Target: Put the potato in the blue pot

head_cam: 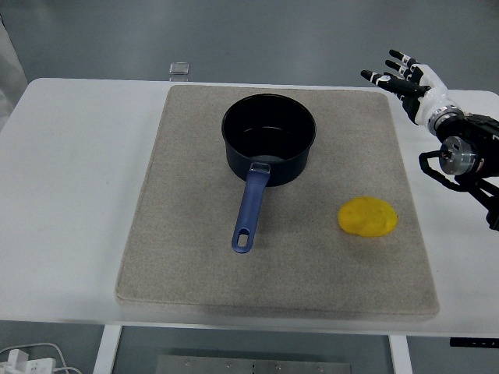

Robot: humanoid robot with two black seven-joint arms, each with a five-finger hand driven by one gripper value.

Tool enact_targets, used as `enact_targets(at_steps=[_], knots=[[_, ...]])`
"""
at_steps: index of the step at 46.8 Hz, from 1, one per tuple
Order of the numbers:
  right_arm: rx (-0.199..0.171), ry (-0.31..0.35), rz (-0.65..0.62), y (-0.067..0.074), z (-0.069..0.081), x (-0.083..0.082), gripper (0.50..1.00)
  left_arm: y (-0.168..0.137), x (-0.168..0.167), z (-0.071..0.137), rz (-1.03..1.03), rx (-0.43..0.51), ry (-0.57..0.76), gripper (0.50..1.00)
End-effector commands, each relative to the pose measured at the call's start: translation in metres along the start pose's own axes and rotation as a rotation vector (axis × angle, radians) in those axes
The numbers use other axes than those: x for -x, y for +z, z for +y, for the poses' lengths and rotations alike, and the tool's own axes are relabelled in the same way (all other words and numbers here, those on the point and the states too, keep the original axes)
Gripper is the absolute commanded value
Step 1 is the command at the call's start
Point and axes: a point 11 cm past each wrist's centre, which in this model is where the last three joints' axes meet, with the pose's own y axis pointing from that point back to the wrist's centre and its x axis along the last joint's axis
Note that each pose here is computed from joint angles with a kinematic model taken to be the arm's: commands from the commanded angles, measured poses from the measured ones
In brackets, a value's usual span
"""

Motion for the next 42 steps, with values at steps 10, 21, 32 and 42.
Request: enact_targets(at_steps=[10, 21, 32, 42], knots=[[-0.001, -0.004, 0.0, 0.0, 0.0, 0.003, 0.95, 0.001, 0.001, 0.0, -0.001, 0.001, -0.002, 1.0], [-0.002, -0.005, -0.001, -0.002, 0.0, 0.003, 0.952, 0.001, 0.001, 0.0, -0.001, 0.001, -0.002, 1.0], [-0.002, 0.002, -0.004, -0.002, 0.0, 0.005, 0.95, 0.001, 0.001, 0.0, -0.001, 0.001, -0.002, 1.0], [-0.006, -0.026, -0.009, -0.004, 0.002, 0.012, 0.95, 0.001, 0.001, 0.0, -0.001, 0.001, -0.002, 1.0]])
